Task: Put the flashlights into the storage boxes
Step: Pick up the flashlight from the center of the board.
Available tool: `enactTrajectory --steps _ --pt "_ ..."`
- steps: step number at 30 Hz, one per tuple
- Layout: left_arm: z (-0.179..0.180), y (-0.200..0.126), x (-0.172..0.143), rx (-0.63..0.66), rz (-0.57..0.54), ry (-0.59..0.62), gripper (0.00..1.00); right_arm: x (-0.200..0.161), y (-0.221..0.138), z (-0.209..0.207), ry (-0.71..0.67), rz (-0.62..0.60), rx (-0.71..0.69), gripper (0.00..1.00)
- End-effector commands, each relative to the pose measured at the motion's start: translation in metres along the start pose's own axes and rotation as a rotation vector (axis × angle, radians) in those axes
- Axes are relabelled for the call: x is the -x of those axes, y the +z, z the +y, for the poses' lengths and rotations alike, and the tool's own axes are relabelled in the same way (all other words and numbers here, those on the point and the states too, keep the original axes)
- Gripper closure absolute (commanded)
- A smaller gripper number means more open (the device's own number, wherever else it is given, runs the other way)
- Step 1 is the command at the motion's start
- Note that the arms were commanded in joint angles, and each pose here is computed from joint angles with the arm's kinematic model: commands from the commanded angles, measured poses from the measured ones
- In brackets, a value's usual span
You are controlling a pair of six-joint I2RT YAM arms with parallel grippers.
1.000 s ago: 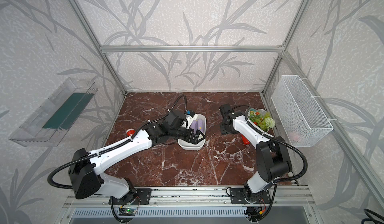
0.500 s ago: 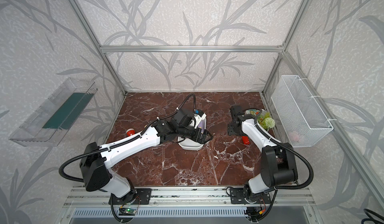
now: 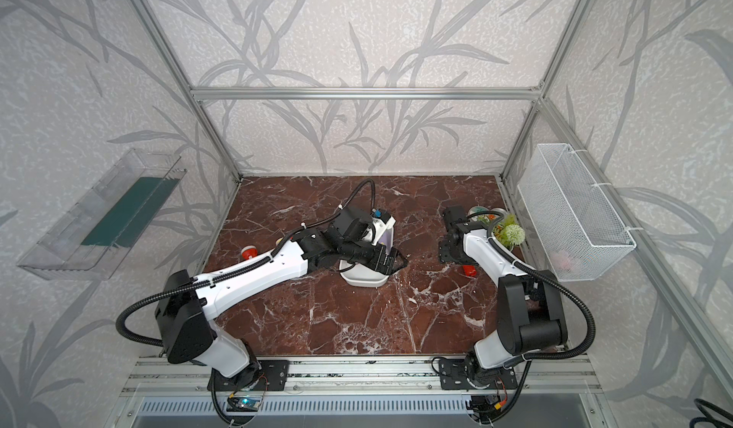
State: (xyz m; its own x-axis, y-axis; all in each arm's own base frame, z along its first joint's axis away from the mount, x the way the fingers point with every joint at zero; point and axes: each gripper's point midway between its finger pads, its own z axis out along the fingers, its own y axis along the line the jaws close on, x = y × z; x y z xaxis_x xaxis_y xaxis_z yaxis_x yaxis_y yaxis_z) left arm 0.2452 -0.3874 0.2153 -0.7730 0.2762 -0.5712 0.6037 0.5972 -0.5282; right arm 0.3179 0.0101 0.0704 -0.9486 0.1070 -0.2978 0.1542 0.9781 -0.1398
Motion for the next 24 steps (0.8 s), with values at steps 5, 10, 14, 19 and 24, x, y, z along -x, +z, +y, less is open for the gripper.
enactTrajectory --steps 5,10,14,19,24 --pt "-0.012 -0.003 0.012 -0.025 -0.015 0.034 0.01 -0.007 0.019 -0.010 -0.021 0.040 -0.072 0.22" --pt "-0.013 -0.004 0.013 -0.021 -0.014 0.044 0.01 -0.008 0.026 -0.014 -0.029 0.057 -0.106 0.22" --pt "-0.013 -0.005 0.013 -0.016 -0.013 0.049 0.01 -0.007 0.029 -0.016 -0.036 0.066 -0.130 0.22" --pt "-0.012 -0.006 0.013 -0.009 -0.013 0.056 0.01 -0.007 0.033 -0.020 -0.042 0.078 -0.157 0.22" --pt "-0.011 -0.007 0.013 -0.007 -0.014 0.058 0.01 -0.009 0.037 -0.016 -0.042 0.091 -0.142 0.22"
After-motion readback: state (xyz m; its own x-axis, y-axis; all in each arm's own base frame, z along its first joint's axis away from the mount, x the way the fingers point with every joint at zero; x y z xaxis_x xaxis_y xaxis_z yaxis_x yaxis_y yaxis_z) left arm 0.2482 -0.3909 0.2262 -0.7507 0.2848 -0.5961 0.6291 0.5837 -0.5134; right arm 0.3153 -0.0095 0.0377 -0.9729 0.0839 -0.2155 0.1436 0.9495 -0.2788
